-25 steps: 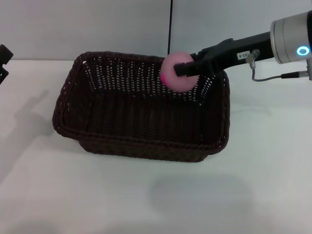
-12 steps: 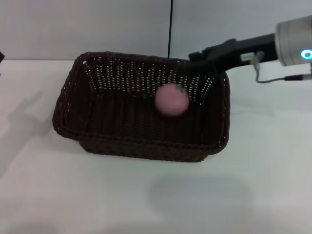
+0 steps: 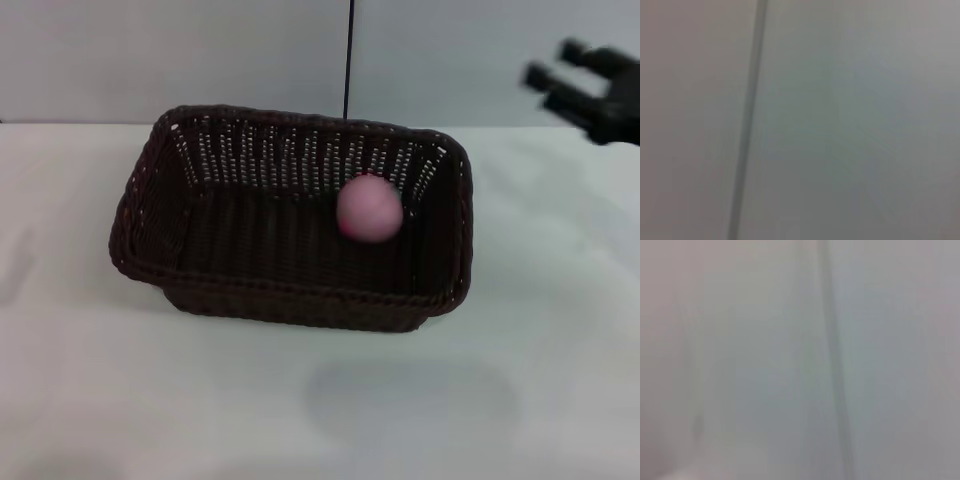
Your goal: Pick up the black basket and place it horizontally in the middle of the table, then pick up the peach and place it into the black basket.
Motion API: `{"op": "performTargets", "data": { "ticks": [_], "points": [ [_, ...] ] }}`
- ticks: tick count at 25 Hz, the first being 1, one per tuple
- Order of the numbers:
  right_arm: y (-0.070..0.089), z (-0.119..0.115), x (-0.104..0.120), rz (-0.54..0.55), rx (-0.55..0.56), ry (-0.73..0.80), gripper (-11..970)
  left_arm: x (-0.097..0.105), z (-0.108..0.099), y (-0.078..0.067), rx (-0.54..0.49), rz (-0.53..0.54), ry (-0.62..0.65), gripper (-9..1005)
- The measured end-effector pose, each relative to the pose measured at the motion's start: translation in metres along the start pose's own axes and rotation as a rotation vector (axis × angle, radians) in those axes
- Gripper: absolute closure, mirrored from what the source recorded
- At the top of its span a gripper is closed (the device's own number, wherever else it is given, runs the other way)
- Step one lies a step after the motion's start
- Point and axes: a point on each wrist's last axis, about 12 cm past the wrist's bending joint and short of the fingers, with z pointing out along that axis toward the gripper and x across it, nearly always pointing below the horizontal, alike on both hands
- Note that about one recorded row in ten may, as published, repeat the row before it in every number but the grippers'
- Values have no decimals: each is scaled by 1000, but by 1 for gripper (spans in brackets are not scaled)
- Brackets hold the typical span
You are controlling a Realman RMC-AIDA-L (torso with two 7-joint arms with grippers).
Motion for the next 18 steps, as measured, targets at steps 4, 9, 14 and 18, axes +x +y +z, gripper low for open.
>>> {"op": "performTargets", "data": {
  "ticks": [4, 9, 14, 18],
  "points": [
    [4, -41, 37, -81, 218, -328, 343, 3, -13, -2, -75, 40, -50, 359],
    [26, -58, 65, -232, 453, -442, 343, 17, -19, -19, -130, 116, -66, 359],
    [33, -60, 74, -235, 472, -401, 343, 21, -16, -23, -133, 139, -59, 359],
    [30, -57, 73, -227, 473, -398, 343, 26, -6, -30, -121, 153, -67, 359]
  ]
}}
